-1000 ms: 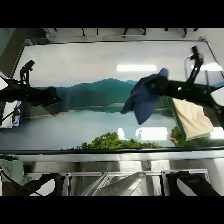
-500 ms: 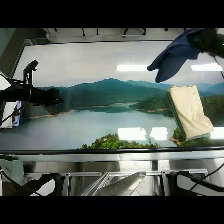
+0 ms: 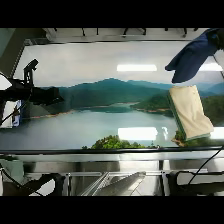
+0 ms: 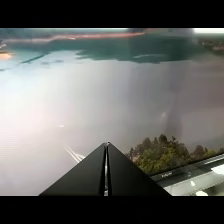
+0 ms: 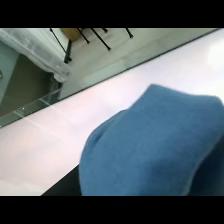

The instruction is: Fold the shirts.

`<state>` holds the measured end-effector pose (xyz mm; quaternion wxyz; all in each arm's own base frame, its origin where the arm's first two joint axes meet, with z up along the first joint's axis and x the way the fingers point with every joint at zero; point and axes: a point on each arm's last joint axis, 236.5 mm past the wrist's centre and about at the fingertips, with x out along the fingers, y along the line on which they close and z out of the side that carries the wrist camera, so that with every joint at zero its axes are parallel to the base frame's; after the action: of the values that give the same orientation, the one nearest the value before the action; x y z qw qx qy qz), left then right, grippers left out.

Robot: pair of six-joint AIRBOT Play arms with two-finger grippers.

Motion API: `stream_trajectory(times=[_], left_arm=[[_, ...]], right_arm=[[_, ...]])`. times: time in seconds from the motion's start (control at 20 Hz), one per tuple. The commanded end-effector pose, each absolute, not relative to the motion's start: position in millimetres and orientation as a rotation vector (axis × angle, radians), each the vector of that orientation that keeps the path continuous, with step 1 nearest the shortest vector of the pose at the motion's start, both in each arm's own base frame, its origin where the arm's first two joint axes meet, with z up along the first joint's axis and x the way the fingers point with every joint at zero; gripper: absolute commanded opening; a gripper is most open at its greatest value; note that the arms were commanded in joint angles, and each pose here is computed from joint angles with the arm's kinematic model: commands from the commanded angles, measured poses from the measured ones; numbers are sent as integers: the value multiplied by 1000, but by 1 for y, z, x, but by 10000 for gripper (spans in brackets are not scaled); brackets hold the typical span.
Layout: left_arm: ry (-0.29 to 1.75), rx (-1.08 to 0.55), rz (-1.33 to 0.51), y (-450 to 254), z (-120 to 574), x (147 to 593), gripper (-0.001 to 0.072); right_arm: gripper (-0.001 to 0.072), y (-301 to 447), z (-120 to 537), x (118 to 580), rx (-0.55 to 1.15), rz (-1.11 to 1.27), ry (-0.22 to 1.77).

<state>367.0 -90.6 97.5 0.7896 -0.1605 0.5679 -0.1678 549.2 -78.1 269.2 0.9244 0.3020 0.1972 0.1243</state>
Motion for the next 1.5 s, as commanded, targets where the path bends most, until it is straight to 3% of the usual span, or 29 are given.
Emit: stream_trajectory(times=[0.0, 0.3, 0.85, 1.2, 1.25, 1.3, 1.35, 1.4, 1.45], left_arm=[[1253, -351, -364, -91, 89, 367, 11], [1270, -334, -378, -91, 81, 368, 11], [1209, -295, -390, -87, 84, 380, 11], [1288, -296, -423, -92, 80, 361, 11], [1302, -295, -428, -92, 80, 357, 11], [1317, -294, -433, -93, 79, 354, 11], [1330, -292, -438, -93, 79, 350, 11], [1338, -292, -441, -93, 79, 349, 11], [1339, -292, -441, -93, 79, 348, 11]], right_arm=[[21, -95, 236, 546, 616, 236, 497], [21, -102, 184, 506, 618, 184, 772], [21, -146, 117, 338, 590, -336, 1344], [22, -139, 9, 314, 665, -406, 1429], [52, -143, 6, 318, 658, -411, 1406], [296, -148, 6, 320, 634, -416, 1394], [657, -154, 6, 319, 604, -428, 1393], [711, -158, 8, 318, 596, -441, 1390], [711, -160, 10, 316, 604, -447, 1388]])
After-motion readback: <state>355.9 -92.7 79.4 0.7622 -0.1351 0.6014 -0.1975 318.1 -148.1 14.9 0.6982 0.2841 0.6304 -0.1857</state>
